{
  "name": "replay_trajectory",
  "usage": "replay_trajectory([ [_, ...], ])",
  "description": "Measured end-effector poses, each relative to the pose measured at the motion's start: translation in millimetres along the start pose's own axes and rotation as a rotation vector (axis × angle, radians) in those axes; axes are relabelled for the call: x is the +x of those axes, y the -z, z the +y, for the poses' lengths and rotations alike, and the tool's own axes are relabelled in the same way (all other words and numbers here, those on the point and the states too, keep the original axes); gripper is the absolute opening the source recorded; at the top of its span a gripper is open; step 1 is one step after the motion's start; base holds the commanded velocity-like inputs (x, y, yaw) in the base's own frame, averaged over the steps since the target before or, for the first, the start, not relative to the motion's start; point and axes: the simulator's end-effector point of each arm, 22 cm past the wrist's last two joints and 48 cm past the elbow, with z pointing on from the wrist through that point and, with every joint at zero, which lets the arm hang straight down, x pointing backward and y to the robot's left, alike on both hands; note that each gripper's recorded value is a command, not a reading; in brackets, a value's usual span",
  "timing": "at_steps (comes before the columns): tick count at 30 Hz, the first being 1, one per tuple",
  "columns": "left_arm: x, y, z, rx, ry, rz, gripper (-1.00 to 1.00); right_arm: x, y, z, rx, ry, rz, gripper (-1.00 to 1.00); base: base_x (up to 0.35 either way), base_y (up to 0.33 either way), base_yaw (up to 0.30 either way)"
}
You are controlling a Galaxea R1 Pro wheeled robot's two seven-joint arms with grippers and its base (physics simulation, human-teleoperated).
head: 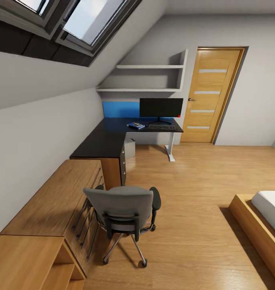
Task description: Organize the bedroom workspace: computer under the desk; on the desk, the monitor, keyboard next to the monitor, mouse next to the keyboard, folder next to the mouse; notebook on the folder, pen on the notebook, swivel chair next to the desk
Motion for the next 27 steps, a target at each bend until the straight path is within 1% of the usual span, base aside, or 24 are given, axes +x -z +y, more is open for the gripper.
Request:
replay_trajectory([
  [7,-4,-1.0,3,-0.01,0.007,-0.011,1.0,0,-0.1,0,-0.001,0.0,0.003,1.0,0.0,0.007,0.0],
  [15,-3,-5.2,-1,-0.006,0.008,-0.008,1.0,0,-4.7,2,-0.003,0.0,0.0,1.0,0.0,0.001,0.0],
  [16,32,-5.6,-56,0.087,-0.006,0.207,1.0,-19,-8.1,34,-0.061,-0.025,-0.036,1.0,0.0,0.0,0.0],
  [17,-17,-20.1,-99,0.162,0.026,0.127,1.0,-25,-10.6,36,-0.061,-0.043,-0.044,1.0,0.0,0.0,0.0],
  [18,-29,-23.4,-110,0.183,0.02,0.125,1.0,-36,-15.5,41,-0.068,-0.05,-0.061,1.0,0.0,0.0,0.0],
  [20,-32,-25.8,-116,0.192,0.01,0.141,1.0,-53,-23.5,44,-0.072,-0.059,-0.085,1.0,0.0,0.0,0.0],
  [21,-67,-35.8,-131,0.18,-0.005,0.128,1.0,-95,-38.2,55,-0.086,-0.079,-0.14,1.0,0.0,0.0,0.0],
  [22,-117,-48.9,-153,0.197,0.006,0.067,1.0,-152,-55.4,61,-0.094,-0.086,-0.218,1.0,0.0,0.0,0.0],
  [23,-115,-48.8,-152,0.194,0.004,0.077,1.0,-150,-55.2,62,-0.094,-0.092,-0.214,1.0,0.0,0.0,0.0],
  [27,-162,-61.1,-185,0.223,-0.002,0.087,1.0,-200,-67.9,74,-0.107,-0.106,-0.278,1.0,0.0,0.0,0.0],
])
